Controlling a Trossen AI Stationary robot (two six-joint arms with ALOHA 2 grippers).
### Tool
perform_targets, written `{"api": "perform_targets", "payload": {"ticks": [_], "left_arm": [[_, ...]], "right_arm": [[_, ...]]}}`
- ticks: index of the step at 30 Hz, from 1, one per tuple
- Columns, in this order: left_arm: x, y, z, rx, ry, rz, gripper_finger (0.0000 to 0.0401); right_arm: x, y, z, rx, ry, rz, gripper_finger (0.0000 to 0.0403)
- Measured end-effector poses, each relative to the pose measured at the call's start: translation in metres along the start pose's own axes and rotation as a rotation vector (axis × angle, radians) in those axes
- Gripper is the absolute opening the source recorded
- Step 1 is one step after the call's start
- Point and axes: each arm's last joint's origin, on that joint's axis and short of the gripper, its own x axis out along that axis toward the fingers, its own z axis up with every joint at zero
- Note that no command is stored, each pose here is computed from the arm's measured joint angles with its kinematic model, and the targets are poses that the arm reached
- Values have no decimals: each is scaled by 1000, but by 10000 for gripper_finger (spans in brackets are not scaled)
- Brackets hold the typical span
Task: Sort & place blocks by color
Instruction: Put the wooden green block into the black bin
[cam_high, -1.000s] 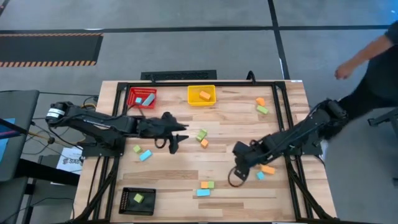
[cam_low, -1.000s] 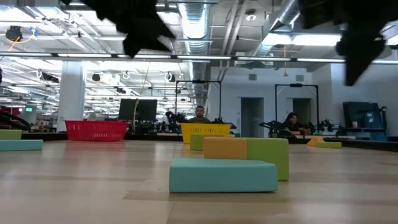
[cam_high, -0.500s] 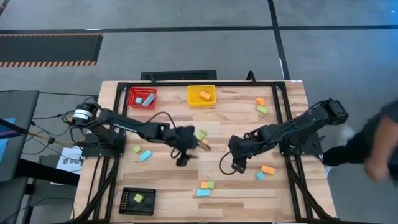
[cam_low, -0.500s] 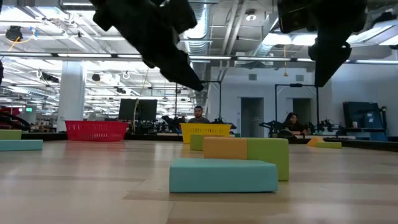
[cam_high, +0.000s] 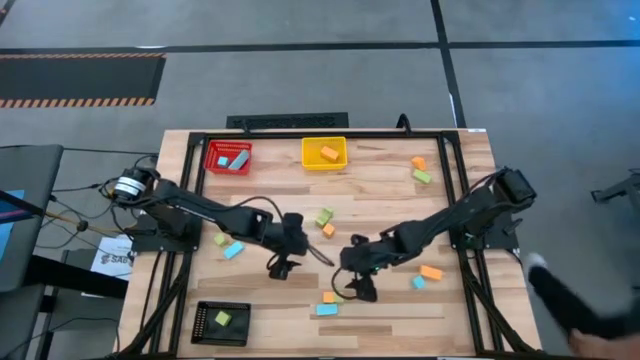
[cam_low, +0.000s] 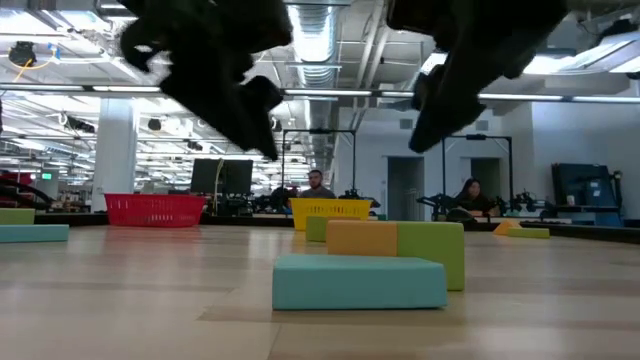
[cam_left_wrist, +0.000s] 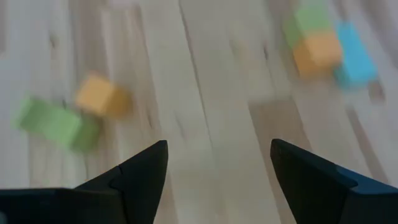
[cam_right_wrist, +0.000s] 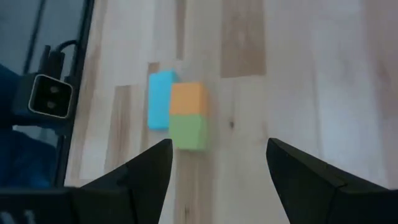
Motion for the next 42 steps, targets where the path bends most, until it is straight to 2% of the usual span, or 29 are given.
{"api": "perform_targets", "payload": {"ticks": [3,9,17,22,31,42], "left_arm": [[-1,-10,-5,-3,53,-6,271],[-2,-24,-10,2,96,-29,271],[-2,-23,-8,6,78,-27,271],[-2,-23,-8,5,76,-28,271],[-2,-23,-8,-26,73,-27,271],[-2,-24,-7,-33,69,-29,270]], "right_arm": [[9,4,3,2,-43,35,281],[18,22,-13,-74,-35,-56,281],[51,48,-32,-158,-85,-127,281],[66,59,-35,-176,-95,-161,281],[85,55,-40,-144,-82,-224,281],[82,52,-40,-82,-81,-241,281]]}}
